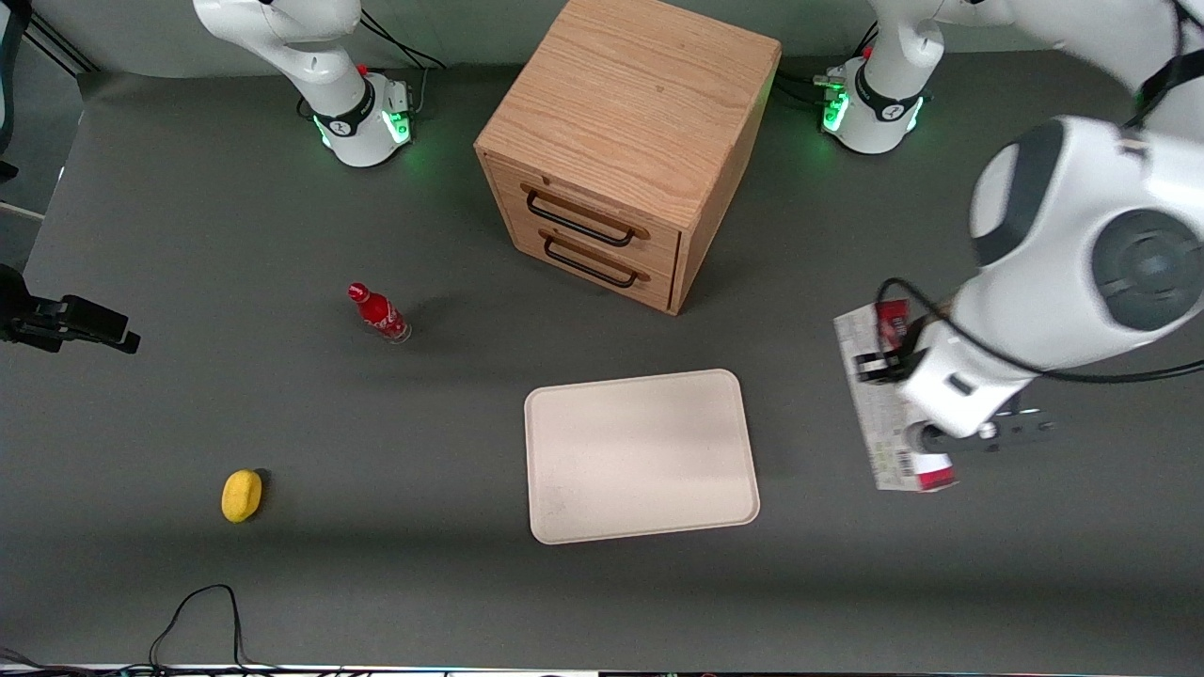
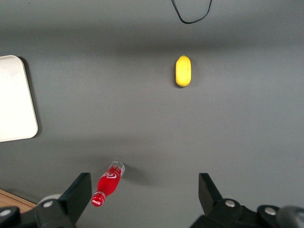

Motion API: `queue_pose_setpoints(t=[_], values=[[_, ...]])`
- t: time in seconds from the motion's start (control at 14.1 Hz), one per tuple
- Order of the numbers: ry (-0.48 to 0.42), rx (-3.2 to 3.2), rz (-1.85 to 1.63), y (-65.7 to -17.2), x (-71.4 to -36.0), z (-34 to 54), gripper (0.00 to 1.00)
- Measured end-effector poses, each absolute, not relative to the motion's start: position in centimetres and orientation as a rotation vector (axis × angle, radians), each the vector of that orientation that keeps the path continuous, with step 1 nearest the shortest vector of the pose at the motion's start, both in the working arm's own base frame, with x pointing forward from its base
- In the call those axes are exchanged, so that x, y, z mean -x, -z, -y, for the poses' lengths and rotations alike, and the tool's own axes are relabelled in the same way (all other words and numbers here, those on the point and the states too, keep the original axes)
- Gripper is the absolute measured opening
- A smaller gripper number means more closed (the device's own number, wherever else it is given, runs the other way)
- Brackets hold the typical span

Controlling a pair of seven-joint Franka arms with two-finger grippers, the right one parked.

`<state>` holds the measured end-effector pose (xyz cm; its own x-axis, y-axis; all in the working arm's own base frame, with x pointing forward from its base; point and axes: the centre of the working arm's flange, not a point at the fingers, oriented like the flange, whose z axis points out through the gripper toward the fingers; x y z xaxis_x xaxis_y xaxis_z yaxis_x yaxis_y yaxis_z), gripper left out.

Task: Place red cookie box on tray
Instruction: 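Lift the box with the left gripper and carry it over the white tray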

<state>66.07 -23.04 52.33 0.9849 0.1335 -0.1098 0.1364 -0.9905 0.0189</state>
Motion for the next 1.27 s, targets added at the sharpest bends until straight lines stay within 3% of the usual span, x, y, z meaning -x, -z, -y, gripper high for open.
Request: queue_pose_setpoints(t=[0.42,0.64,0.85,1.27], values=[[0.09,-3.162,-0.197,-42.8,-67.1,32.9,0.08],[-0.012,-3.231,-0.197,-35.9,-66.2,37.3,0.08],[-0.037,-3.233,-0.165,-29.6,-64.9,38.6,0.08],[-0.035,-3.224,-0.144,-25.1,-63.9,38.0,0.08]])
